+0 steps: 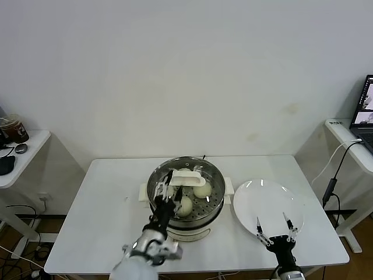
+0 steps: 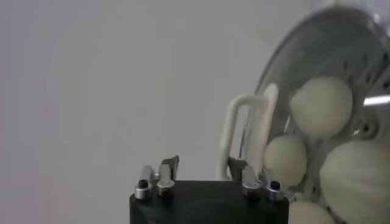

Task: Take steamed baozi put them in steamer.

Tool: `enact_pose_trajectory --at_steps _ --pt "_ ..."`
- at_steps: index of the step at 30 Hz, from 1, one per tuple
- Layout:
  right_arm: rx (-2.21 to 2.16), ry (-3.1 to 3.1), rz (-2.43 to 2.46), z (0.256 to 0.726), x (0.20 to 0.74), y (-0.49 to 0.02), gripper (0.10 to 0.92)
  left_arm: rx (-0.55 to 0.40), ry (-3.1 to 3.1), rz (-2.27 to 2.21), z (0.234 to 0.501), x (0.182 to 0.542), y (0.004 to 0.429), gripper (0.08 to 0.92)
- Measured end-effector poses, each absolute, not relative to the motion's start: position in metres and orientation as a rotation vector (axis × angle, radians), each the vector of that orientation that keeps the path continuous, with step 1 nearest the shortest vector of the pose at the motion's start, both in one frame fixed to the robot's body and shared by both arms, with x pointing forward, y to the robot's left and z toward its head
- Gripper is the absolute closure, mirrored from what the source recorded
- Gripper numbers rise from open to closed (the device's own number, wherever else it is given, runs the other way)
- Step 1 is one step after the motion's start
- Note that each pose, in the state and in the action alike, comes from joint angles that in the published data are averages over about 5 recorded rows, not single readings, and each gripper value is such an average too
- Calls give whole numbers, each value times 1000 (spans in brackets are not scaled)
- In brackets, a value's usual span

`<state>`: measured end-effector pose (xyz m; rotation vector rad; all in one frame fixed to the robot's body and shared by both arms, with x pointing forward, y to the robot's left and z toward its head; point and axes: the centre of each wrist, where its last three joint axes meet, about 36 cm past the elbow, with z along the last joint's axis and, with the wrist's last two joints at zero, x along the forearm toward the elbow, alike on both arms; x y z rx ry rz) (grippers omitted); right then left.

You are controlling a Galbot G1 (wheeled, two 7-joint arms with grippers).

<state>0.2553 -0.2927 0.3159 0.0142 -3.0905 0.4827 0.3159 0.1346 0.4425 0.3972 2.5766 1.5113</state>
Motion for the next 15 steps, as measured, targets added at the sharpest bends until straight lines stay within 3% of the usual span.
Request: enact_pose_trajectory --at_steps 3,6,15 --pt "17 -3090 481 317 254 -293 200 472 2697 1279 437 294 154 201" --pt "22 -3088 473 318 253 -293 200 488 2815 1041 430 272 176 180" --pt "81 -3070 349 320 243 -290 200 365 3109 407 406 216 221 177"
